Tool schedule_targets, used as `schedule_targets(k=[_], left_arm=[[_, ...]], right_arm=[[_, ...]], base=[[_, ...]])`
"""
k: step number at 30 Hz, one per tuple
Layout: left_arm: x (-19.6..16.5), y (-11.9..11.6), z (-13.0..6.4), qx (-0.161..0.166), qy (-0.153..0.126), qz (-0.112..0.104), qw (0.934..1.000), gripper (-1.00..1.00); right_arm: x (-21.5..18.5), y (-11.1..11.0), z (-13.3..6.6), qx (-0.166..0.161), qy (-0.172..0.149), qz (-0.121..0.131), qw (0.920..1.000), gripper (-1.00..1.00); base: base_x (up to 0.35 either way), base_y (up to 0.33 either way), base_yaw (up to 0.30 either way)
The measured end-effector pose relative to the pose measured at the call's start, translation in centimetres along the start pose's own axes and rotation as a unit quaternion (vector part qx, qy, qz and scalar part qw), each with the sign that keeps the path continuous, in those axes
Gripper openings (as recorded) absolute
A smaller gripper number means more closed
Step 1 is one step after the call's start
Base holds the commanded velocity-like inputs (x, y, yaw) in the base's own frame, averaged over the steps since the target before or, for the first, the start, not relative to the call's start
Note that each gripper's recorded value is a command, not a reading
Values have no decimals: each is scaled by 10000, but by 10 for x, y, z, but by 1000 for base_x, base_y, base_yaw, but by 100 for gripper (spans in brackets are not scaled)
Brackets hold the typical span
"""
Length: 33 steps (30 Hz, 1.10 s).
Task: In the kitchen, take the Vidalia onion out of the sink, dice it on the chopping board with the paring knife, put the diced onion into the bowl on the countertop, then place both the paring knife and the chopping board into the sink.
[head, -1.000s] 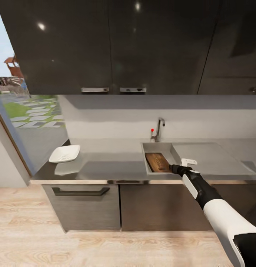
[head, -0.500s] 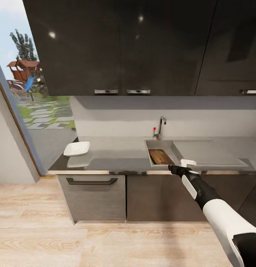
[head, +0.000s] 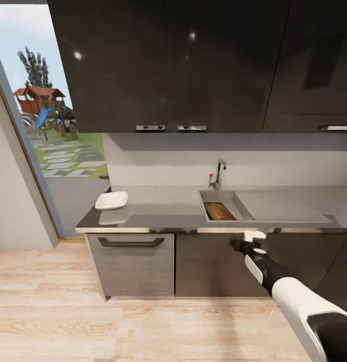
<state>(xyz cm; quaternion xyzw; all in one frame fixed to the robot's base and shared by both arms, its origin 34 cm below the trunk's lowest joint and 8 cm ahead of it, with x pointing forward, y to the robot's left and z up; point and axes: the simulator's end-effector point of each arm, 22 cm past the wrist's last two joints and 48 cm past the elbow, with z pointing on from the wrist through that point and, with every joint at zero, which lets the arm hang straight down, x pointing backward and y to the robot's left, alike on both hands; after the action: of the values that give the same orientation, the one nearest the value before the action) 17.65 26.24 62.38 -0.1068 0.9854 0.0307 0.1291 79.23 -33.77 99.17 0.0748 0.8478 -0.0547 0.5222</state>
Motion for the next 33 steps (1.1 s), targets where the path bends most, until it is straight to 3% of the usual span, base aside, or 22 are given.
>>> schedule_targets(k=[3,5,7,11,15,19,23,33], left_arm=[[-8,6,1,-18,-76,9,10000,100],[-16,3,3,13,-167,-3,9999,100],[-36,3,5,-31,-376,-51,9993,100],[-91,-2,5,-262,-932,-247,9950,100],[-111,-4,2,-374,-1142,-229,9925,100],[-122,-3,0,-360,-1285,93,9910,100],[-127,-1,0,-353,-1369,326,9894,100],[-120,18,1,-519,-1291,428,9893,100]], right_arm=[[59,14,-5,-107,117,-337,9993,100],[76,24,-12,-209,-95,-461,9987,100],[145,24,-33,-283,72,-555,9980,100],[227,30,-70,-416,338,-587,9968,100],[316,38,-126,-556,630,-540,9950,100],[390,34,-192,-628,767,-468,9940,100],[404,36,-210,-651,769,-429,9940,100],[405,37,-212,-594,755,-369,9947,100]], base=[[0,0,0],[0,0,0],[0,0,0],[0,0,0],[0,0,0],[0,0,0],[0,0,0],[0,0,0]])
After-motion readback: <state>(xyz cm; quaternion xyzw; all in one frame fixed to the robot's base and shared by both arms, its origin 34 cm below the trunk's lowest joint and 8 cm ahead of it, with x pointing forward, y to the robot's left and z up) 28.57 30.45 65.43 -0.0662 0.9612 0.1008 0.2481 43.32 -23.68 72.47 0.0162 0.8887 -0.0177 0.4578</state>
